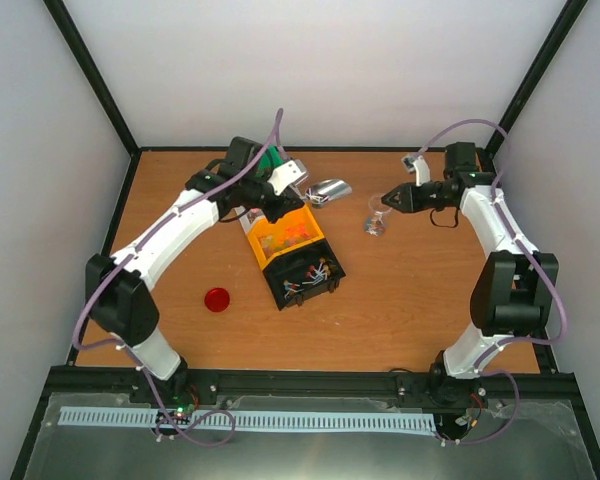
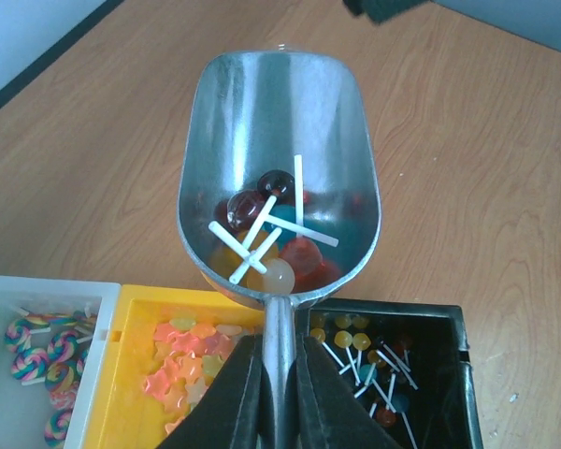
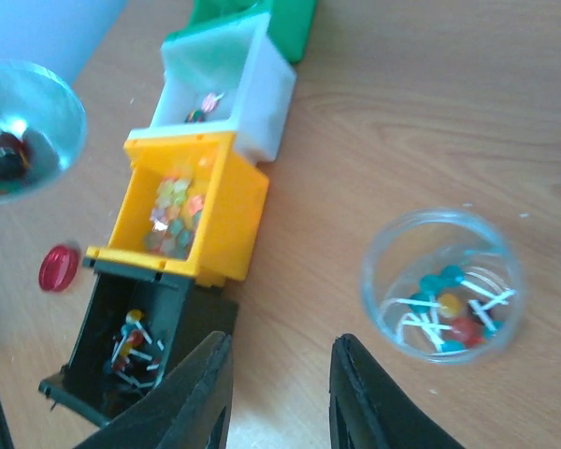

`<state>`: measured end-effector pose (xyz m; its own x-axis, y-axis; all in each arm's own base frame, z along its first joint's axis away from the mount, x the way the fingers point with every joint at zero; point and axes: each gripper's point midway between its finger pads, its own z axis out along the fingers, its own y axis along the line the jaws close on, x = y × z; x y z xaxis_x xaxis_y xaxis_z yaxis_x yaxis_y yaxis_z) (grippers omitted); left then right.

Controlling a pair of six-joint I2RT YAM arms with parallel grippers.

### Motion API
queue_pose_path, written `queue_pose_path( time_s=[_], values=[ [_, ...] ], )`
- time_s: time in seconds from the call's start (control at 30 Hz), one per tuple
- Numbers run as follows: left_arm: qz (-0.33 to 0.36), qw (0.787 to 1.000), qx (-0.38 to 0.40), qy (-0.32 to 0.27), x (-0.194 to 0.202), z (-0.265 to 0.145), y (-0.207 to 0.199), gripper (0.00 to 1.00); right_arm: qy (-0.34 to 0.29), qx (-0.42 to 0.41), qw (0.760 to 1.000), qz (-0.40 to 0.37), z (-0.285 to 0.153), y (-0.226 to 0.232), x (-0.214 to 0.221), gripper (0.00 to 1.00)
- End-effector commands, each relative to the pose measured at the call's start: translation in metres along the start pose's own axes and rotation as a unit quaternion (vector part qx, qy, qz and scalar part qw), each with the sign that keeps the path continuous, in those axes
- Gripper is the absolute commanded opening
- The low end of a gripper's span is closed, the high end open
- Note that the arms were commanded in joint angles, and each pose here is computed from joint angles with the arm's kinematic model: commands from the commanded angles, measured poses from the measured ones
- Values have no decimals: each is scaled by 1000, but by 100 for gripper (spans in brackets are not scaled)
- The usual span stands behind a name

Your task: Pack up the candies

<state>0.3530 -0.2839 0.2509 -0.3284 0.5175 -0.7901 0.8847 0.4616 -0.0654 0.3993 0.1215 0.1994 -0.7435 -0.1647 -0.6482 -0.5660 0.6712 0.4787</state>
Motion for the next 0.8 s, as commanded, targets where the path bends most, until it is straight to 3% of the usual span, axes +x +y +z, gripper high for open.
queue_pose_path(
  time_s=[0.0, 0.4, 0.57, 0.77],
  values=[
    [17, 1000, 4, 17, -16, 7, -1, 1, -45, 5, 998, 39, -13, -23, -23, 30],
    [18, 998, 28, 50, -25, 56, -1, 1, -34, 31, 993, 112, 4, -67, -15, 36],
    [17, 998, 31, 52, -26, 62, -4, 1, -31, 32, 990, 132, 13, -79, -12, 48],
    [11, 998, 33, 57, -20, 65, -5, 1, -33, 40, 990, 134, 20, -92, -17, 49]
  ],
)
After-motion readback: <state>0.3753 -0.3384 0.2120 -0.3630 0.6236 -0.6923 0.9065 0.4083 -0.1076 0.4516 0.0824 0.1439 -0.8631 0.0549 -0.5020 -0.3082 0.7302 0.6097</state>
